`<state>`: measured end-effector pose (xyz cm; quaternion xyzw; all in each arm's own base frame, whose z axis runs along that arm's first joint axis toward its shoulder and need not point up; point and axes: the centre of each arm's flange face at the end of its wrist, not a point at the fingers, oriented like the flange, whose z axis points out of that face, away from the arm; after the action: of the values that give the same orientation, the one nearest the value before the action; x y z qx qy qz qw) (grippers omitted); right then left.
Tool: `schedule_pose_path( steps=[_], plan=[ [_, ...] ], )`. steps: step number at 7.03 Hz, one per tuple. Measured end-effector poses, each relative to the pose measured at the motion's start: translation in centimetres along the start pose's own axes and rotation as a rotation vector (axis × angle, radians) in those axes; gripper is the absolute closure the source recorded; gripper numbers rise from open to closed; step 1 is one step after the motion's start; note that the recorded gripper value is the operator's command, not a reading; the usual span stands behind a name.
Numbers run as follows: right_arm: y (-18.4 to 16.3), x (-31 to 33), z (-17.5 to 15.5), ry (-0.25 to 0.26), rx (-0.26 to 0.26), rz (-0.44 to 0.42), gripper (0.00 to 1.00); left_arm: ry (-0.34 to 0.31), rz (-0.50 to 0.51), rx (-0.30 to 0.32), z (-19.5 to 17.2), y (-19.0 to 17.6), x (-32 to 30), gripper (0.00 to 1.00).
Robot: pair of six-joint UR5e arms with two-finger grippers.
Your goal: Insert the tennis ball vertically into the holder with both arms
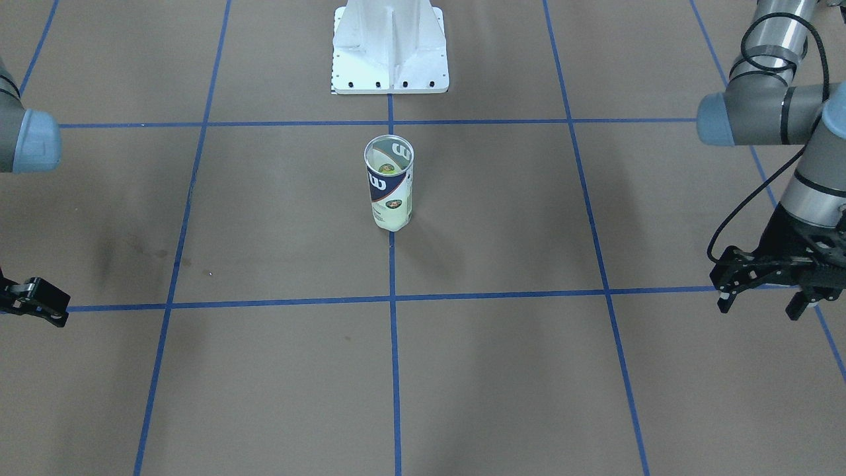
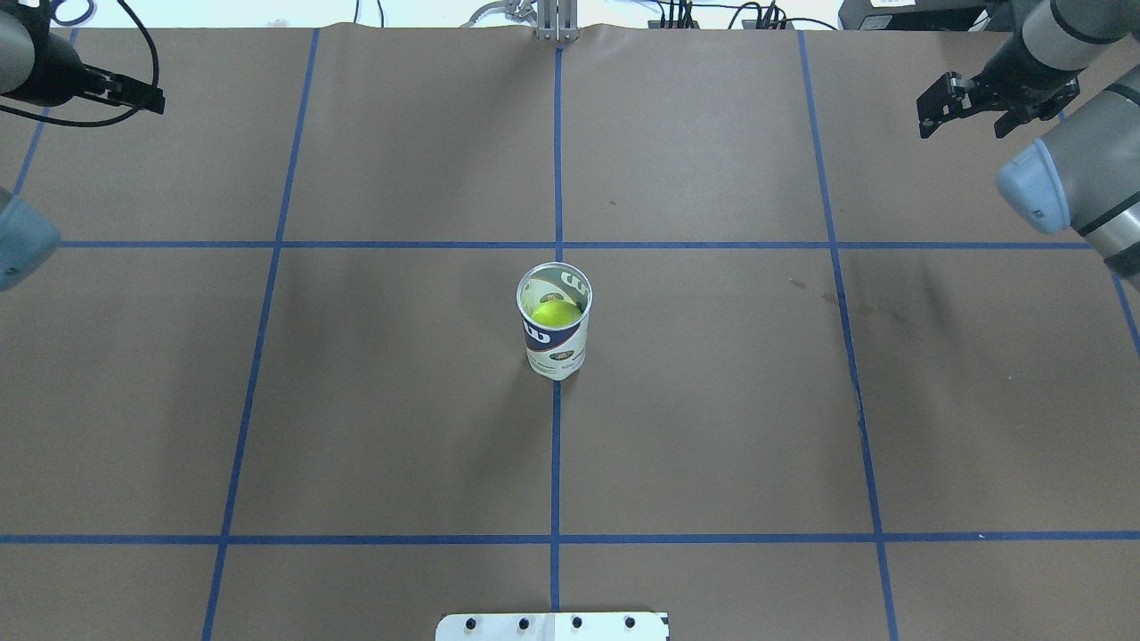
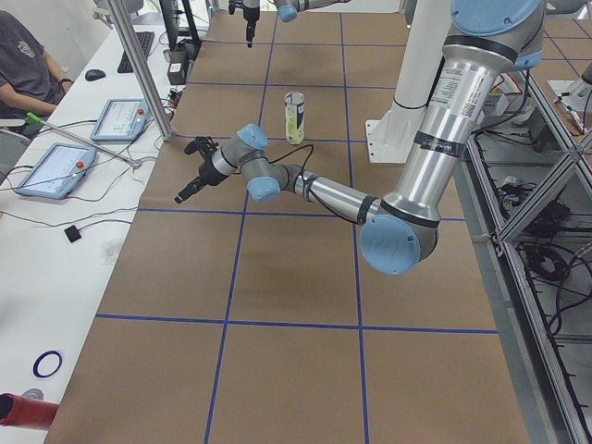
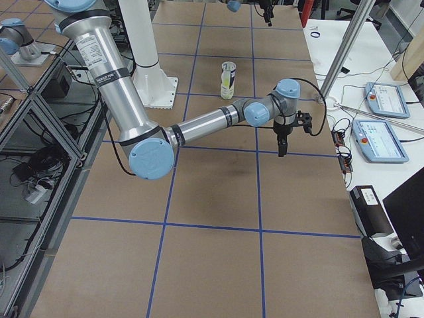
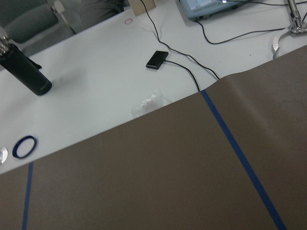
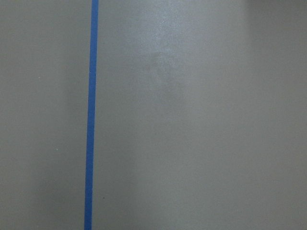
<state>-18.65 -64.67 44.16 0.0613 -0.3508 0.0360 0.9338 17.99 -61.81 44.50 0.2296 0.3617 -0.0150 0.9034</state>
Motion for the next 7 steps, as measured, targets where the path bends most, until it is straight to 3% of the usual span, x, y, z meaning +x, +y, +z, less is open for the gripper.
schedule_pose_path(
  steps=[3,4,5,7],
  plan=[
    [0.2,6.4,0.3,0.0,-0.032,-0.054,0.01,0.077,-0.28,-0.167,-4.6,8.8,-7.6,0.0],
    [0.7,9.6,0.1,-0.017,-0.048,-0.078,0.01,0.11,-0.341,-0.227,-6.0,10.1,-9.5,0.01],
    [1.5,13.2,-0.3,-0.044,-0.062,-0.096,0.01,0.121,-0.324,-0.262,-6.5,10.9,-10.6,0.01],
    [4.4,18.6,-1.1,-0.076,-0.063,-0.136,0.01,0.06,-0.19,-0.332,-5.9,12.0,-12.9,0.0]
  ],
)
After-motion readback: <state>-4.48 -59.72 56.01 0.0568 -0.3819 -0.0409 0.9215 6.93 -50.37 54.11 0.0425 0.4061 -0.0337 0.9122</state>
